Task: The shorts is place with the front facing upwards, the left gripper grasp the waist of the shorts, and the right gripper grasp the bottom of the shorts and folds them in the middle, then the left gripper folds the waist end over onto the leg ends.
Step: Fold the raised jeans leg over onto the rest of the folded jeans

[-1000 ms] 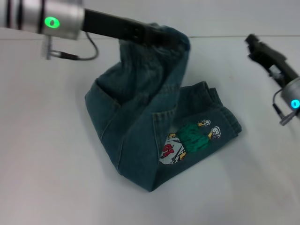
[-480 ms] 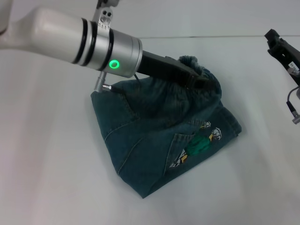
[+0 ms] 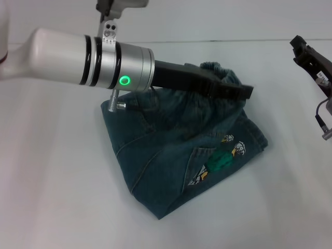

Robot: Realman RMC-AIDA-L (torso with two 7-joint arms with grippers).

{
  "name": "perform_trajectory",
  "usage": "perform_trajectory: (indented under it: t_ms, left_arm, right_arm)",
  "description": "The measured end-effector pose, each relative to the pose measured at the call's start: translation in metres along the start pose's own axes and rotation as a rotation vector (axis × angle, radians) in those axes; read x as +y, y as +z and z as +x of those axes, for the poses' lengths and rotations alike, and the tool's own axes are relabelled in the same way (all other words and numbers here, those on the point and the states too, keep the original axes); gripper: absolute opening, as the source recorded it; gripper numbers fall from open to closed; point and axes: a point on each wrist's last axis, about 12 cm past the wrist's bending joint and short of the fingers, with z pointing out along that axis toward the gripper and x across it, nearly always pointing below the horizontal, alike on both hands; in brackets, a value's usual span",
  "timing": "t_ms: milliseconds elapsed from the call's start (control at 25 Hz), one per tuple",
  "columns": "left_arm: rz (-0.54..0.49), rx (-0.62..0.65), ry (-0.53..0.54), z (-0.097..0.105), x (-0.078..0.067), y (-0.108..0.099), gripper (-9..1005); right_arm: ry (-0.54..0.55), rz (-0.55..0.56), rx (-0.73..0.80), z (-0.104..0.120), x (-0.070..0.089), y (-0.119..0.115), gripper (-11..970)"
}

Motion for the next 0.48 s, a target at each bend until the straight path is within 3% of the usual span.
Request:
perform_trajectory:
  t_ms: [120,280,480]
  left_arm:
    - [0.022,-0.082,-0.001,0.005,0.0,-0.001,516]
    - [0.002,-0.15,-0.002,0.01,0.004,-0.004,682]
    - [-0.025,-0.077,0.023,0.02,0.005,0.011,855]
  right_arm:
    - [-0.002,-0.002,0.003,0.001,0.0,0.0,1]
    - [-0.006,-0.007,0.011,0.002,0.001,-0.001,0]
    - [-0.006,-0.007,0.013,0.004,0.0,-0.004,4]
